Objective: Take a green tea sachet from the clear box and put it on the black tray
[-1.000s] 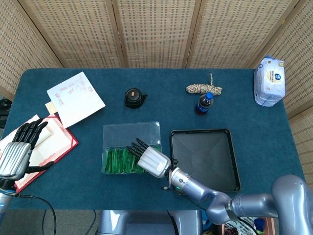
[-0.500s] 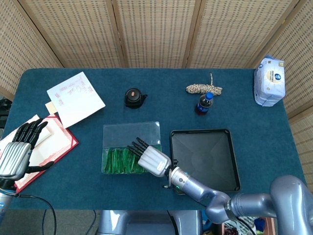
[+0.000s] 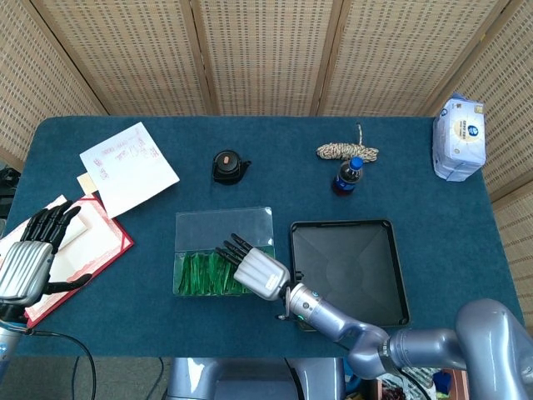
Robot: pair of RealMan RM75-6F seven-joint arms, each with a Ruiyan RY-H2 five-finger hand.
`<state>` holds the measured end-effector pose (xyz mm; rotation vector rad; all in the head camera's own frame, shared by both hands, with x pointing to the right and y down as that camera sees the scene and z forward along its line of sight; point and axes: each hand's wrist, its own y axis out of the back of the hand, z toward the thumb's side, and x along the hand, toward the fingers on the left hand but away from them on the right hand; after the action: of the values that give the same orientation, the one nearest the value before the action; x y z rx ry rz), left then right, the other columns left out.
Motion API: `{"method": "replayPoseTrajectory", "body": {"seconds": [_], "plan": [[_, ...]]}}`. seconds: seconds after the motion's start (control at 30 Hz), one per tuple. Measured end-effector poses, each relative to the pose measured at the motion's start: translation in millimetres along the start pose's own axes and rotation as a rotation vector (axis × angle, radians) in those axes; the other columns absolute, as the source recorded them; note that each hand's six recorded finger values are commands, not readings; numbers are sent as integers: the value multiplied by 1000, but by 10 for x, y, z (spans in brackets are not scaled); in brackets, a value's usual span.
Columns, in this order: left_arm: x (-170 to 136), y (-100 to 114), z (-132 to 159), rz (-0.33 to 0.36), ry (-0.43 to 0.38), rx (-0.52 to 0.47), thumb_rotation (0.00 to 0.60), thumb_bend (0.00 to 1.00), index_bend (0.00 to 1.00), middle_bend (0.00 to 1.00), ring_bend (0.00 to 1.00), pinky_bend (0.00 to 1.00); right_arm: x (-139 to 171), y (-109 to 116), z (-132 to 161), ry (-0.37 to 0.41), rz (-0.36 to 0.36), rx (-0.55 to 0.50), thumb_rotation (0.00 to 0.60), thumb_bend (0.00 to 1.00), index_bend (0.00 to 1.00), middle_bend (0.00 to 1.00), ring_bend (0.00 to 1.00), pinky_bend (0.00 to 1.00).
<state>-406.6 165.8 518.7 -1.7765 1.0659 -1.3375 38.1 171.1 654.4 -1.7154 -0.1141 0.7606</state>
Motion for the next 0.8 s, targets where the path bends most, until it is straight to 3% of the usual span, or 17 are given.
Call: {"method": "replayPoseTrajectory", "body": {"seconds": [0.4, 0.8], "plan": [[2, 1, -5, 0, 1, -2, 600, 68, 0, 0, 0, 0, -28, -11, 23, 3, -4, 3, 600, 566, 635, 135, 0, 118], [7, -11, 2, -5, -1, 1, 600, 68, 0, 0, 0, 0, 19, 125, 35, 16, -65, -16, 600, 575, 661, 151, 0, 128]]}}
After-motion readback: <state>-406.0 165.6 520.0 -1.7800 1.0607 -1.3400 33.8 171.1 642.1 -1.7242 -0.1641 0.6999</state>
